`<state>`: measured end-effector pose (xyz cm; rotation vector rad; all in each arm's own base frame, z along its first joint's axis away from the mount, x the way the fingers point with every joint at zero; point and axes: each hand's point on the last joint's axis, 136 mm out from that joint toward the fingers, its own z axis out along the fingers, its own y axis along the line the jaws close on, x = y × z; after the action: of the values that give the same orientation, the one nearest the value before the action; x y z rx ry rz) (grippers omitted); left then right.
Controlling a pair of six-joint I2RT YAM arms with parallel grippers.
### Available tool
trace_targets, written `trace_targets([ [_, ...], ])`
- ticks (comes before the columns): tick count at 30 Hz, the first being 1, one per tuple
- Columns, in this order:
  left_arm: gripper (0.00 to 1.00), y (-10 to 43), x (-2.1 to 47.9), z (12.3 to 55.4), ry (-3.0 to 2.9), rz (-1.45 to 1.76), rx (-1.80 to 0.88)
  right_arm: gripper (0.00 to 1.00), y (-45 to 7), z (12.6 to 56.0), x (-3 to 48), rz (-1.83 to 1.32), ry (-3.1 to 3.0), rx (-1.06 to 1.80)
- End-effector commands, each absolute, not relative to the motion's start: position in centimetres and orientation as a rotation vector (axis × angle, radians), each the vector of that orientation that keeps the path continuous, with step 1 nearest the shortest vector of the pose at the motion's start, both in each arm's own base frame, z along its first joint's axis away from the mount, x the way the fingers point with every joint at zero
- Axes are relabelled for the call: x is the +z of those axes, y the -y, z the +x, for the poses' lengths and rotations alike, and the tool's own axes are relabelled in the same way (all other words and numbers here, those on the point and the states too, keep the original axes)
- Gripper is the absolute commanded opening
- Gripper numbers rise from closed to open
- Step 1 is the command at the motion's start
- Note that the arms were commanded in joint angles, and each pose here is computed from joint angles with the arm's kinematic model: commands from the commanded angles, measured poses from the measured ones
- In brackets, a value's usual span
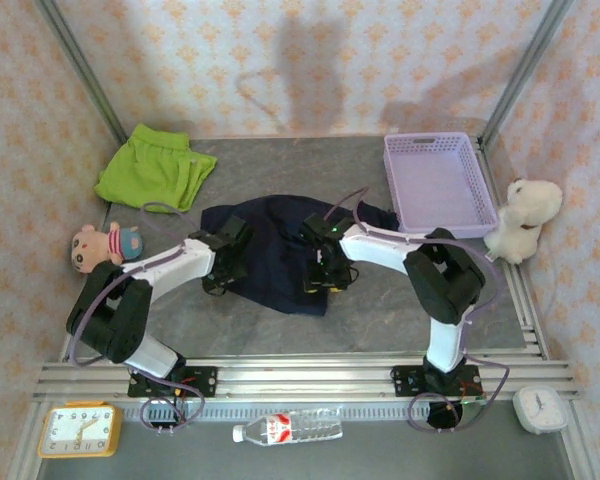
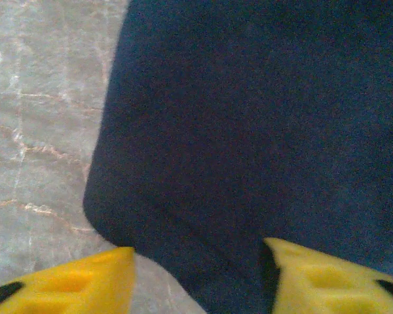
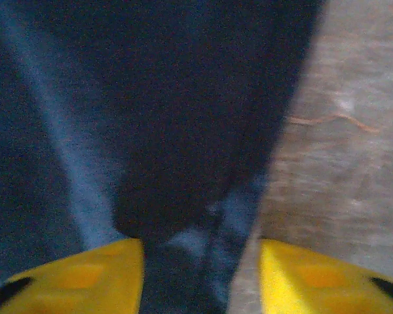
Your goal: Fold and stack the mixed laundry pile
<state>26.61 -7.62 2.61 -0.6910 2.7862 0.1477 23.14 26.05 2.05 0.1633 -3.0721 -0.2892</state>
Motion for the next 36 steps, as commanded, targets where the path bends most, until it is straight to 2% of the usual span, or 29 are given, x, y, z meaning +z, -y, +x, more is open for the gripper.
trace_targets([
  [1, 0.34, 7.4, 2.0, 28.1, -2.768, -0.662, 0.212, 0.23, -25.5, 23.6, 1.2, 0.155, 3.086, -0.218],
  [3, 0.15, 8.0, 1.7, 28.7, -2.790, -0.649, 0.203, 0.05, -25.4, 23.7, 1.3, 0.157, 3.091, -0.208],
  [4, 0.03, 8.2, 1.8, 28.9, -2.795, -0.643, 0.193, 0.00, -25.5, 23.8, 1.7, 0.159, 3.100, -0.220],
  [5, 0.00, 8.5, 2.2, 29.2, -2.793, -0.644, 0.180, 0.00, -25.6, 24.0, 2.1, 0.159, 3.108, -0.234],
  [10, 0.00, 10.0, 8.4, 31.4, -2.714, -0.592, 0.035, 0.00, -26.7, 26.7, 7.0, 0.110, 3.198, -0.397],
  [16, 0.00, 11.9, 21.0, 35.5, -2.523, -0.437, -0.139, 0.00, -26.7, 33.2, 17.5, -0.059, 3.361, -0.707],
  [21, 0.00, 12.8, 32.1, 39.7, -2.357, -0.359, -0.291, 0.00, -26.2, 38.6, 29.9, -0.162, 3.502, -1.072],
  [24, 0.00, 13.8, 39.6, 40.8, -2.240, -0.282, -0.407, 0.00, -25.8, 40.0, 38.4, -0.153, 3.551, -1.355],
  [30, 0.00, 15.8, 51.7, 37.8, -1.972, -0.125, -0.684, 0.00, -23.3, 36.8, 51.9, -0.044, 3.630, -1.807],
  [36, 0.00, 15.5, 59.6, 31.3, -1.721, -0.025, -0.875, 0.00, -20.6, 30.0, 59.7, 0.103, 3.514, -2.283],
])
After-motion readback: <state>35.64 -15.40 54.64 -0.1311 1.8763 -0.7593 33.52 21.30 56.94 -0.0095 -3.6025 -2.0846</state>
